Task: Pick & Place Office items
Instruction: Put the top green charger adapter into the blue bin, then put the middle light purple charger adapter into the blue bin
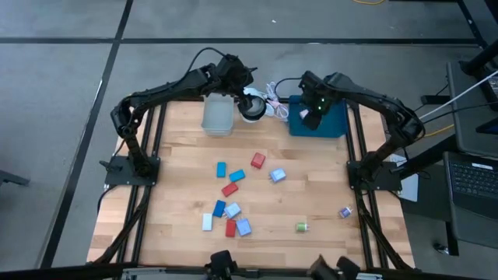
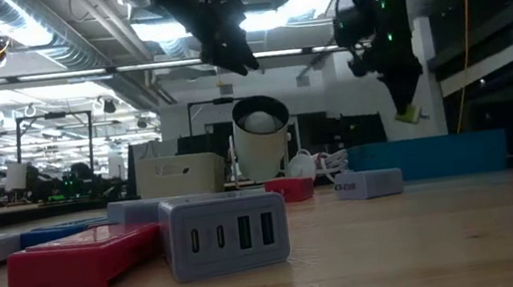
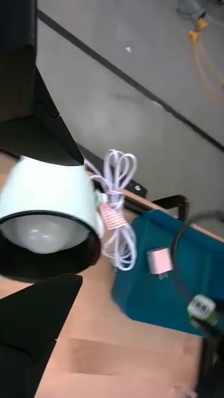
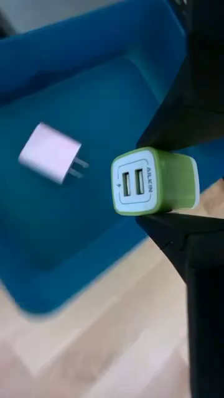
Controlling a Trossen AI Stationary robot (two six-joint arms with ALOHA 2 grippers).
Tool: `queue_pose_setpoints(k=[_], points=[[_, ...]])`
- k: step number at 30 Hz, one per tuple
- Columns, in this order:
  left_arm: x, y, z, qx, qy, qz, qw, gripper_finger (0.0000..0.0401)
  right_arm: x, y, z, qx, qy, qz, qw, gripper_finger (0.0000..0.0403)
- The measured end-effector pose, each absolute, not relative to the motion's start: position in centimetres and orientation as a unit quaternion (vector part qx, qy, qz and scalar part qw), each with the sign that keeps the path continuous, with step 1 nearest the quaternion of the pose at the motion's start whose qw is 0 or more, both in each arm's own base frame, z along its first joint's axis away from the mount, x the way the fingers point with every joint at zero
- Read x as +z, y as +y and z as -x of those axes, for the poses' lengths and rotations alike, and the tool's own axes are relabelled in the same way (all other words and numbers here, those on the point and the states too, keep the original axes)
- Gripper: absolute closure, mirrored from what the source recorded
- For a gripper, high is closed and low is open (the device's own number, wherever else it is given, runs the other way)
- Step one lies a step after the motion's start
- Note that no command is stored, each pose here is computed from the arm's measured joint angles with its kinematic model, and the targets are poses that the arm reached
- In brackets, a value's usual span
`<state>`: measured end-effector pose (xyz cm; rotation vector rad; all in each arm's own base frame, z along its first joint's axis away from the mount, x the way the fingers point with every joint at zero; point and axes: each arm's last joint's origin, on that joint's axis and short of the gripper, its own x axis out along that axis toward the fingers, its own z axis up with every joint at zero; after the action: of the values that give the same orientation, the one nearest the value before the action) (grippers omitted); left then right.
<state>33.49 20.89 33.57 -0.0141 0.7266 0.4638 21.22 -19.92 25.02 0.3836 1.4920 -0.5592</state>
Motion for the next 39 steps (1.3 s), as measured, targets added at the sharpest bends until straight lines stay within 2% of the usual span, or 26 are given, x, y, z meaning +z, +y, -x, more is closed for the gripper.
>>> queue_pose_setpoints(k=[5, 11, 16, 22, 25, 29, 32, 36, 39], points=[[33.4, 20.5, -32.9, 0.218, 0.384, 0.019, 0.897, 0.0107, 22.4, -22.9, -20.3, -0.271, 0.677, -0.203, 0.654, 0.0264], [34.7, 19.9, -32.2, 0.211, 0.359, 0.045, 0.908, 0.0107, 19.4, -24.8, -20.6, -0.262, 0.690, -0.219, 0.638, 0.0264], [35.4, 19.6, -31.7, 0.219, 0.351, 0.050, 0.909, 0.0107, 19.3, -24.9, -20.7, -0.279, 0.686, -0.240, 0.627, 0.0257], [35.4, 19.6, -31.8, 0.216, 0.350, 0.051, 0.910, 0.0107, 20.4, -25.0, -20.7, -0.289, 0.689, -0.235, 0.621, 0.0112], [35.4, 19.4, -31.9, 0.214, 0.349, 0.054, 0.911, 0.0107, 21.2, -25.3, -21.0, -0.295, 0.677, -0.240, 0.630, 0.0084], [35.4, 19.2, -32.0, 0.211, 0.351, 0.054, 0.911, 0.0107, 23.3, -26.1, -21.8, -0.308, 0.647, -0.237, 0.655, 0.0091], [35.2, 18.7, -32.0, 0.196, 0.363, 0.058, 0.909, 0.0107, 25.9, -26.4, -22.8, -0.298, 0.597, -0.258, 0.699, 0.0111], [35.1, 17.4, -32.6, 0.174, 0.369, 0.067, 0.910, 0.0107, 30.5, -24.9, -24.5, -0.237, 0.512, -0.295, 0.771, 0.0143], [35.4, 16.2, -33.5, 0.157, 0.347, 0.081, 0.921, 0.0107, 33.3, -22.0, -25.8, -0.197, 0.482, -0.281, 0.806, 0.0165]])
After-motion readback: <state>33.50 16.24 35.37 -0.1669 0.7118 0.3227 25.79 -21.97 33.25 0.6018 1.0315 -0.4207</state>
